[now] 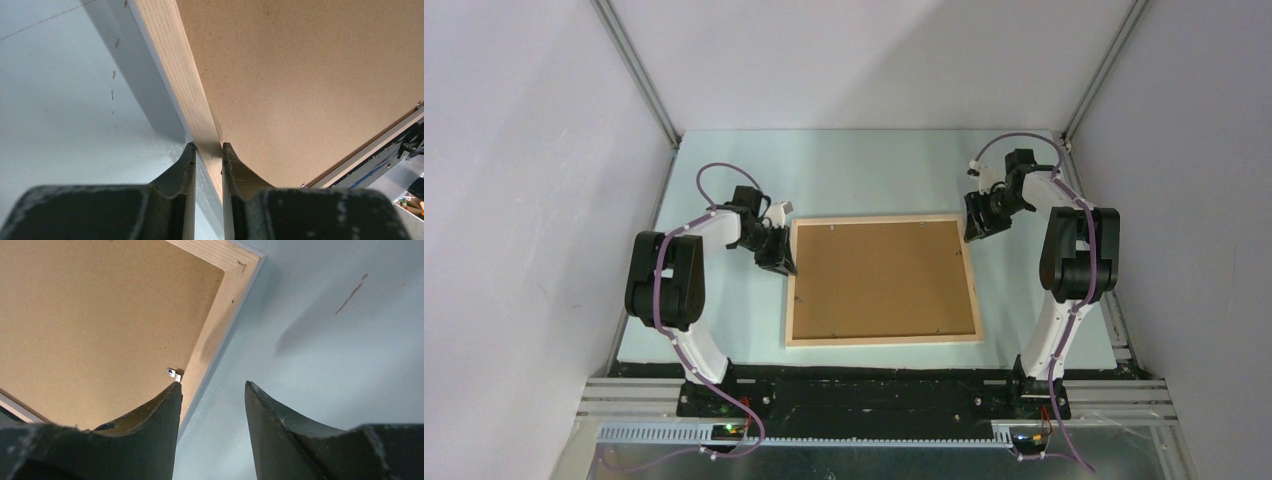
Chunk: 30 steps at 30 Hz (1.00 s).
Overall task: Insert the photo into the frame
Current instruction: Install the photo frame at the center of the board.
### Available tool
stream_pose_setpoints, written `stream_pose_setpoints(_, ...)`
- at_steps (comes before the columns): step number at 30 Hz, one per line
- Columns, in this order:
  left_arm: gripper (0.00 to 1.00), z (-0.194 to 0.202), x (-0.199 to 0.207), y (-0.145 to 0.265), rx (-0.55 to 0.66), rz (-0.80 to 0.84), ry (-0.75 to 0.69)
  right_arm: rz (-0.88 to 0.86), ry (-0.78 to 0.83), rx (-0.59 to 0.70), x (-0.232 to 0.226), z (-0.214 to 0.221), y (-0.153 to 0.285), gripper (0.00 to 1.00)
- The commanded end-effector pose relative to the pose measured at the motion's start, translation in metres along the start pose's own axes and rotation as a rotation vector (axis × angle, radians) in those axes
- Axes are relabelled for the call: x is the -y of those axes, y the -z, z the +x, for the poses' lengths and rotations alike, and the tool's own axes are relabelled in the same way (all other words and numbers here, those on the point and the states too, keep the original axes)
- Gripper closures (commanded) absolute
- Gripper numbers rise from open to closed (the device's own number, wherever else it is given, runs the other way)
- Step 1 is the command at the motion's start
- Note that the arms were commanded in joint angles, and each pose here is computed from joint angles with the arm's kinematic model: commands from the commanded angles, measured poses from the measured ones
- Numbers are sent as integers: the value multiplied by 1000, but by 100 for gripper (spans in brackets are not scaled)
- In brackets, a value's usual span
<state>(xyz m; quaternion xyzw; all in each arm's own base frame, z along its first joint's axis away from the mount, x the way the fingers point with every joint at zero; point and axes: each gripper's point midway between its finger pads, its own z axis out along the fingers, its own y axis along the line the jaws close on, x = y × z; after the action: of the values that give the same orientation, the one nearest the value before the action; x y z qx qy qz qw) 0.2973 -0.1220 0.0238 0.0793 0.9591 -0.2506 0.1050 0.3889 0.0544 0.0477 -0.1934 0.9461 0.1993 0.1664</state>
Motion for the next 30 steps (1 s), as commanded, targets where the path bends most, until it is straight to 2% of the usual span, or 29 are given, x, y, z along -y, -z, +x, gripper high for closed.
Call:
stream_pose_setpoints(1,100,8,-4,-5,-31,6,-29,-27,-4,23,-10,-8,4,46)
stream_pose_setpoints(21,100,9,-4,-5,-32,10,-28,15,44,-42,-21,7,-23,47)
stream_pose_setpoints(30,100,8,-5,-5,-31,12,-25,36,28,-49,-17,8,-27,53)
